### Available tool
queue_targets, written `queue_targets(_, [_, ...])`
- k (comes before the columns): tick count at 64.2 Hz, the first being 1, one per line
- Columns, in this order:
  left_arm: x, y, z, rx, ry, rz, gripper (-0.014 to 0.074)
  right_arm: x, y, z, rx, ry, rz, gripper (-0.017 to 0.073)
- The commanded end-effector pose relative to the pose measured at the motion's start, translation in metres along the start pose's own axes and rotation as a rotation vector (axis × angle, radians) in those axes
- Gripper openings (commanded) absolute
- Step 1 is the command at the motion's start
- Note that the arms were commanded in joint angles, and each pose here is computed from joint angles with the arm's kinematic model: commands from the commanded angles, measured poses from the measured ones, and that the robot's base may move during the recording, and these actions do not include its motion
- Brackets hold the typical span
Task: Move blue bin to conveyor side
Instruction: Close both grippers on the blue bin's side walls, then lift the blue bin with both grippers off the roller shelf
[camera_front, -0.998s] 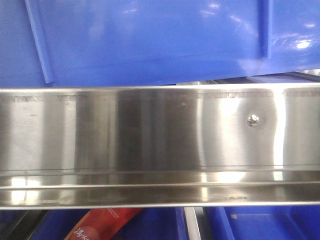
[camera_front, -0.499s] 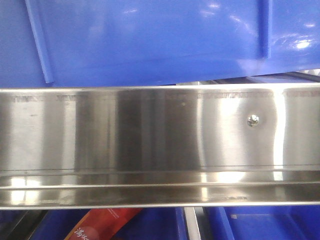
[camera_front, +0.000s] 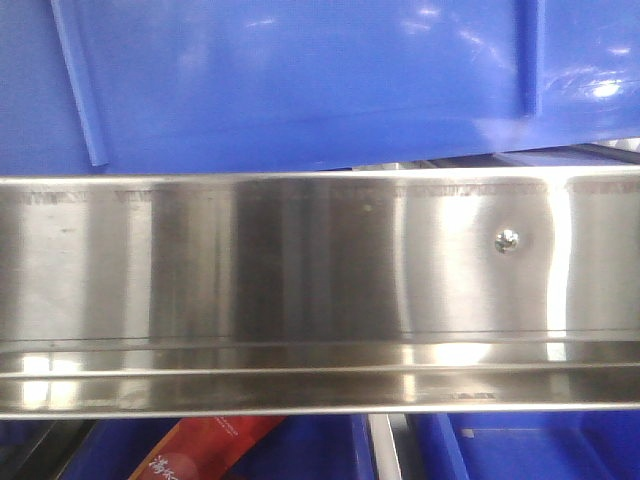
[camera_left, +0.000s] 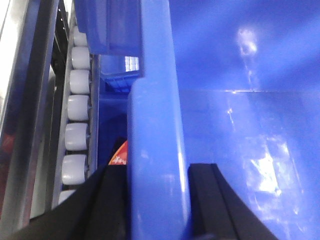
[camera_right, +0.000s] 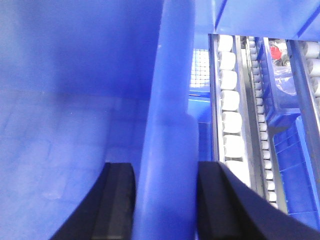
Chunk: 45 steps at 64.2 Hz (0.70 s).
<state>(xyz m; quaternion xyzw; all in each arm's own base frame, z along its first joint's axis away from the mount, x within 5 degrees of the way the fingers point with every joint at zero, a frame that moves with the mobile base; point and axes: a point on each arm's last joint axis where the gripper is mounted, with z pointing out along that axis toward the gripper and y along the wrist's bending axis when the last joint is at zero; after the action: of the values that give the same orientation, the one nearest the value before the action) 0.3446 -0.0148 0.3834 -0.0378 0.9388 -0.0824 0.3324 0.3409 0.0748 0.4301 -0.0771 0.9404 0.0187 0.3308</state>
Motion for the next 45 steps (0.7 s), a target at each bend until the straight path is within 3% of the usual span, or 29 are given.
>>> queue_targets(1, [-0.004, -0.005, -0.007, 0.013, 0.001, -0.003, -0.0020, 0.001, -0.003, -0.009, 0.014, -0.016, 0.000, -0.0080])
queue_targets(45, [-0.008, -0.015, -0.089, 0.044, -0.194, 0.011, -0.0020, 0.009, -0.007, -0.070, 0.015, -0.150, 0.016, -0.0080])
